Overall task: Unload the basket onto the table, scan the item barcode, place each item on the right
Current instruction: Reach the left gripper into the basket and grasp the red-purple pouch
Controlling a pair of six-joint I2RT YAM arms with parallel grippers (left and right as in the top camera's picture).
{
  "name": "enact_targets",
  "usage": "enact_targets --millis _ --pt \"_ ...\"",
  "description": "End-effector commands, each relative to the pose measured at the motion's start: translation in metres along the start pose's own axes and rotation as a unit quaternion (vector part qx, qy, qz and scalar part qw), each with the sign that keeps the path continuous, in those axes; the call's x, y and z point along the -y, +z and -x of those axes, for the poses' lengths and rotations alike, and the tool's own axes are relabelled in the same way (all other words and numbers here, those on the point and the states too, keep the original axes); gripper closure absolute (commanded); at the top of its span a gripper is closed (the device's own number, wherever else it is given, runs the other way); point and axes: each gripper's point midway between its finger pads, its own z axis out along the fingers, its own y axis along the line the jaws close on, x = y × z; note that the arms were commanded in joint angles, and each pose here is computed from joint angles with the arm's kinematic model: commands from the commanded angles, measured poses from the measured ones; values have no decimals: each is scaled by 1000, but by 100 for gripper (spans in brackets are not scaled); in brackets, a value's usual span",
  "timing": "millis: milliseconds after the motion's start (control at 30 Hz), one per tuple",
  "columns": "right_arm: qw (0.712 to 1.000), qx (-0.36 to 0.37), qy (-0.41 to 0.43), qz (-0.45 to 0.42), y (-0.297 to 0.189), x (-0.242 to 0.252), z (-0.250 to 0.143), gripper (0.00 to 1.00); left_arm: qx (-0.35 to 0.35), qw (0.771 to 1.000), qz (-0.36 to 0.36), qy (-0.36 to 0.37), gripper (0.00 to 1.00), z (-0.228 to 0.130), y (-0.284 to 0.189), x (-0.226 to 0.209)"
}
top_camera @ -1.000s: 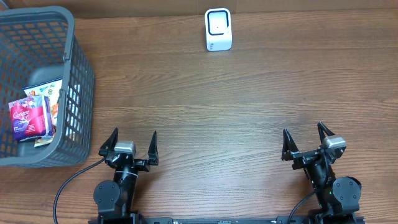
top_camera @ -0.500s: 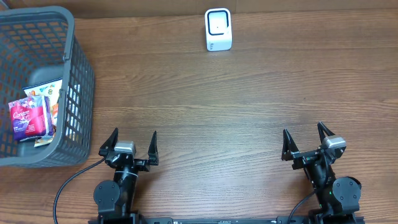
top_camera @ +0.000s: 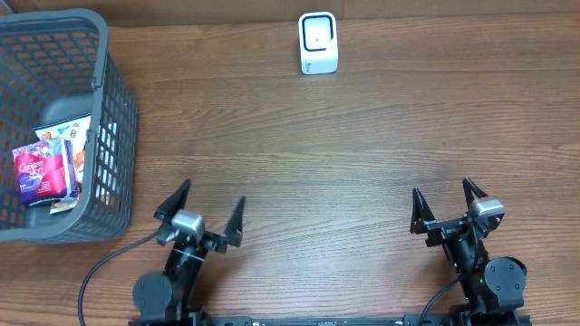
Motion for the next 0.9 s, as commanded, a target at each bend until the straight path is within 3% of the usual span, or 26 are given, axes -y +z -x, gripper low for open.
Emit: enact_targets --millis 0,167,233,367,500,633,800,867 --pt "1000 3 -2 -2 0 1 -1 0 62 991 -118 24 0 43 -9 44" --pt "1000 3 -2 -2 0 1 -1 0 72 994 -32 69 0 106 -13 26" --pt "1000 3 -2 -2 0 1 -1 0 41 997 -1 72 0 122 -13 18" --pt "1000 3 -2 -2 0 1 -1 0 -97 994 21 39 0 134 -4 7" --pt "1000 3 -2 -2 0 1 -1 0 -231 973 13 -3 0 138 10 0" --pt "1000 3 -2 -2 0 1 -1 0 -305 952 7 -19 0 140 26 -10" --pt "1000 3 -2 -2 0 1 -1 0 -369 914 146 -80 0 154 39 -60" --pt "1000 3 -2 -2 0 1 -1 0 -381 908 158 -79 0 163 45 -68"
